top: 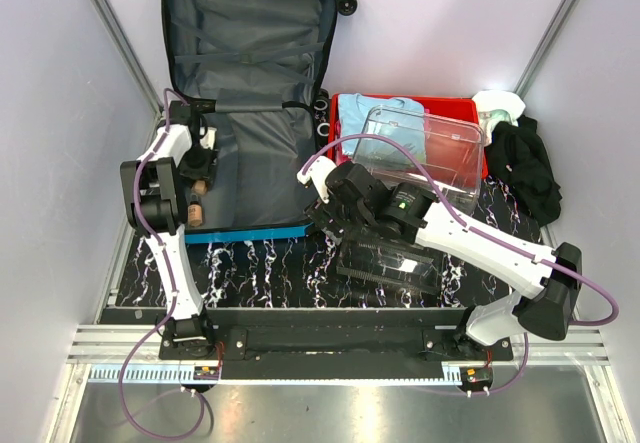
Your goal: Open, take out, and arrange the luggage
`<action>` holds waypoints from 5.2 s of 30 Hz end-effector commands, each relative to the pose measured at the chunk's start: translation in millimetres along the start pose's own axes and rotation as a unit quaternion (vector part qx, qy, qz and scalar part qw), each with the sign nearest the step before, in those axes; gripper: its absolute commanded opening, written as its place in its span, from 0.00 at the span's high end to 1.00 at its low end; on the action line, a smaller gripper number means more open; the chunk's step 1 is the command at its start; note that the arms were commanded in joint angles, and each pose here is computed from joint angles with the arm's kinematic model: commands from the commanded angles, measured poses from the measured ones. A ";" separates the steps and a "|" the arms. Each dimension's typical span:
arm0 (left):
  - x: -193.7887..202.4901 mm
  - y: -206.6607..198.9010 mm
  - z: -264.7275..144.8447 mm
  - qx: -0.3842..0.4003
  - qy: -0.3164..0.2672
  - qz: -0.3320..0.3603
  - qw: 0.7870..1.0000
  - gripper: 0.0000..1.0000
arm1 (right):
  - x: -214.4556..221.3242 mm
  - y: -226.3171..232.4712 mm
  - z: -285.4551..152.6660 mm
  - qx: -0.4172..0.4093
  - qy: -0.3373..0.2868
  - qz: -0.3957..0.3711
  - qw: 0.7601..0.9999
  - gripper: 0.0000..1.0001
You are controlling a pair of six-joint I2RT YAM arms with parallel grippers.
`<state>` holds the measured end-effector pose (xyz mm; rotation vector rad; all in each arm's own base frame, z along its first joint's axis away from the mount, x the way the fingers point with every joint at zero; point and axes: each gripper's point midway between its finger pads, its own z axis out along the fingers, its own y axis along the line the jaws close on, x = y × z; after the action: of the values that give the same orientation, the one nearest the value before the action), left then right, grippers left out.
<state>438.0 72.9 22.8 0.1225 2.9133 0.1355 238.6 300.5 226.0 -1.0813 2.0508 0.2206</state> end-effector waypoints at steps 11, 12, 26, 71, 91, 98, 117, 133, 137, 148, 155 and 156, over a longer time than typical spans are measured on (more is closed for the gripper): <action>-19.9 -34.2 -81.0 0.053 -0.095 0.052 0.993 1.00 | -17.7 -18.3 -9.8 0.034 -0.033 0.024 0.999 0.17; -21.5 -39.2 -91.7 0.057 -0.108 0.066 0.990 1.00 | -17.3 -21.8 -9.6 0.038 -0.031 0.034 0.998 0.16; 11.0 -209.1 -273.6 0.207 -0.264 0.313 0.888 1.00 | -83.1 -85.8 -90.7 0.055 -0.154 0.141 0.976 0.15; 141.0 -468.9 -179.1 0.184 -0.162 0.775 0.583 0.76 | -75.3 -134.2 -176.2 0.148 -0.212 0.239 0.936 0.11; 138.4 -464.5 -188.1 0.178 -0.167 0.779 0.578 0.51 | -71.6 -134.0 -182.2 0.150 -0.217 0.240 0.934 0.10; 125.0 -467.1 -266.8 0.213 -0.252 0.727 0.603 0.52 | -66.3 -138.1 -175.5 0.164 -0.205 0.244 0.934 0.10; -18.7 -149.1 -231.8 0.073 -0.229 0.243 0.940 0.38 | -76.6 -161.0 -149.1 0.221 -0.202 0.207 0.932 0.09; -66.6 11.1 -57.5 -0.083 -0.075 0.059 0.992 0.43 | -72.2 -178.7 -91.1 0.248 -0.131 0.144 0.949 0.08; -61.0 23.1 -35.5 -0.109 -0.048 0.062 0.991 0.45 | -70.6 -179.7 -90.1 0.249 -0.129 0.143 0.949 0.08; -58.4 41.4 -2.0 -0.111 -0.032 0.043 0.992 0.49 | -70.4 -181.5 -88.0 0.252 -0.124 0.137 0.950 0.08; -55.7 16.2 15.7 -0.044 -0.029 0.032 0.998 0.58 | -69.6 -180.6 -82.8 0.248 -0.119 0.133 0.952 0.08; -56.0 12.1 14.8 -0.029 -0.030 0.034 0.999 0.59 | -70.3 -179.4 -83.0 0.245 -0.121 0.133 0.953 0.08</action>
<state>488.8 94.7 25.7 0.2284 2.8518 0.3580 343.4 191.9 348.4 -0.4763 1.9384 -0.0408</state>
